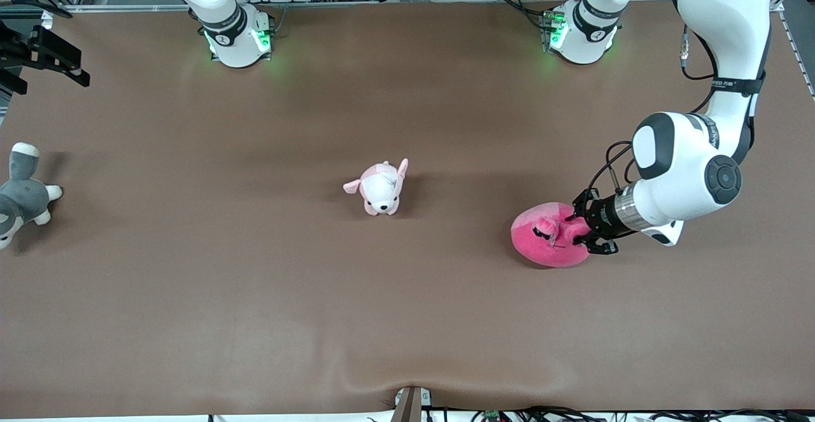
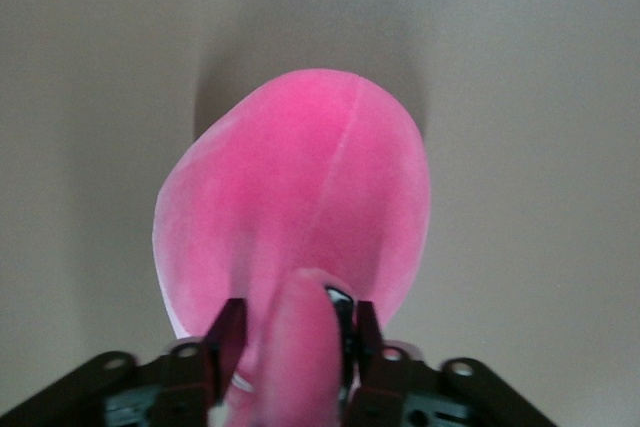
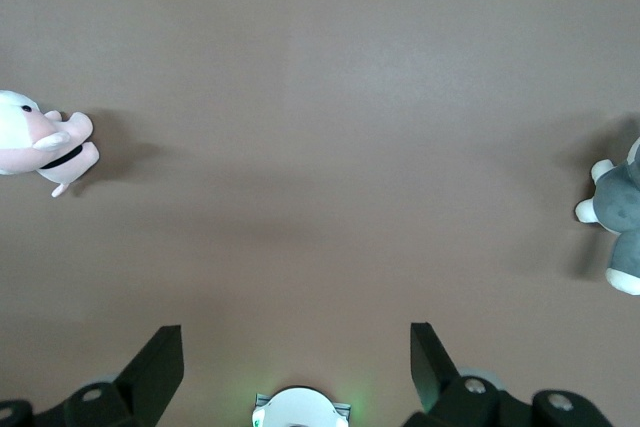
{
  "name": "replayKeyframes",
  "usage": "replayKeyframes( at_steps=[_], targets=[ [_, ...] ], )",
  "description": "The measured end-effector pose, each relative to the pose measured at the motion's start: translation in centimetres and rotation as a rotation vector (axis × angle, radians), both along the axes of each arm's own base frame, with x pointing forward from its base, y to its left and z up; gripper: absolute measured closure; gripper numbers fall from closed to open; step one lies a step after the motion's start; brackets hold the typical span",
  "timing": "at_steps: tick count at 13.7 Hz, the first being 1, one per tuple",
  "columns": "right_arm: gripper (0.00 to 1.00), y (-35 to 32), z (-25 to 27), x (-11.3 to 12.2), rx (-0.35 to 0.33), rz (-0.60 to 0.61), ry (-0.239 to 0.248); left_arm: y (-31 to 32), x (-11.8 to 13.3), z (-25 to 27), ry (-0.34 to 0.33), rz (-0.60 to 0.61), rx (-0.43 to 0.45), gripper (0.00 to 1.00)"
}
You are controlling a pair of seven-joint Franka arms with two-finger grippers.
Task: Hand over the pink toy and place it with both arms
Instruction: 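Close the left gripper on the pink plush toy's loop, then carry the pink toy toward the right gripper while the right gripper approaches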
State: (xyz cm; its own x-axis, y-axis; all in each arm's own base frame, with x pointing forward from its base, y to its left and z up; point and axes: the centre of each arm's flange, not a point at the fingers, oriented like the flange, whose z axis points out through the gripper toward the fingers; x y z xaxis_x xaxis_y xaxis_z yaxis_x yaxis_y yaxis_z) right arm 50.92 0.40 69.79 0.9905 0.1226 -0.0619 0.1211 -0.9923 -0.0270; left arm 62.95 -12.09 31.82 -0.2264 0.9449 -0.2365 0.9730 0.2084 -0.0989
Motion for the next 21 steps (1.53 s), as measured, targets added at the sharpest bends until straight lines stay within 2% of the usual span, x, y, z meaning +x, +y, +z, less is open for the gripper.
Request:
replayKeyframes(
  at_steps=[1, 2, 5, 8, 9, 12, 15, 16, 18, 21],
  targets=[
    [0.00, -0.1, -0.1, 0.1, -0.001, -0.001, 0.002, 0.0, 0.0, 0.0, 0.000, -0.001, 0.001, 0.63],
    [0.00, -0.1, -0.3, 0.2, -0.001, -0.003, 0.007, 0.0, 0.0, 0.0, -0.001, -0.001, 0.002, 0.63],
    [0.00, -0.9, -1.2, 0.8, -0.009, -0.018, 0.024, 0.0, 0.0, 0.1, -0.001, -0.002, 0.001, 0.86],
    [0.00, -3.6, -3.6, 2.4, -0.005, -0.066, 0.062, -1.0, -0.1, 0.7, -0.003, -0.019, -0.006, 0.87],
    [0.00, -3.9, -4.2, 3.3, -0.005, -0.068, 0.061, -1.5, -0.3, 1.2, -0.003, -0.029, -0.010, 0.87],
    [0.00, -3.1, -4.4, 5.5, -0.003, -0.025, 0.040, -2.8, -0.4, 3.8, 0.012, -0.066, -0.024, 0.88],
    [0.00, -3.1, -3.8, 6.4, -0.005, -0.026, 0.010, -4.7, -0.2, 9.2, 0.034, -0.130, -0.047, 0.89],
    [0.00, -3.0, -3.8, 6.5, -0.006, -0.058, 0.008, -5.6, -0.2, 11.2, 0.028, -0.149, -0.056, 0.89],
    [0.00, -1.9, -3.8, 6.5, 0.001, -0.206, 0.017, -7.5, -0.5, 14.5, 0.010, -0.161, -0.071, 0.89],
    [0.00, 3.1, -3.8, 6.4, 0.105, -0.497, 0.074, -11.7, -1.4, 17.7, -0.012, -0.144, -0.101, 0.89]
  ],
)
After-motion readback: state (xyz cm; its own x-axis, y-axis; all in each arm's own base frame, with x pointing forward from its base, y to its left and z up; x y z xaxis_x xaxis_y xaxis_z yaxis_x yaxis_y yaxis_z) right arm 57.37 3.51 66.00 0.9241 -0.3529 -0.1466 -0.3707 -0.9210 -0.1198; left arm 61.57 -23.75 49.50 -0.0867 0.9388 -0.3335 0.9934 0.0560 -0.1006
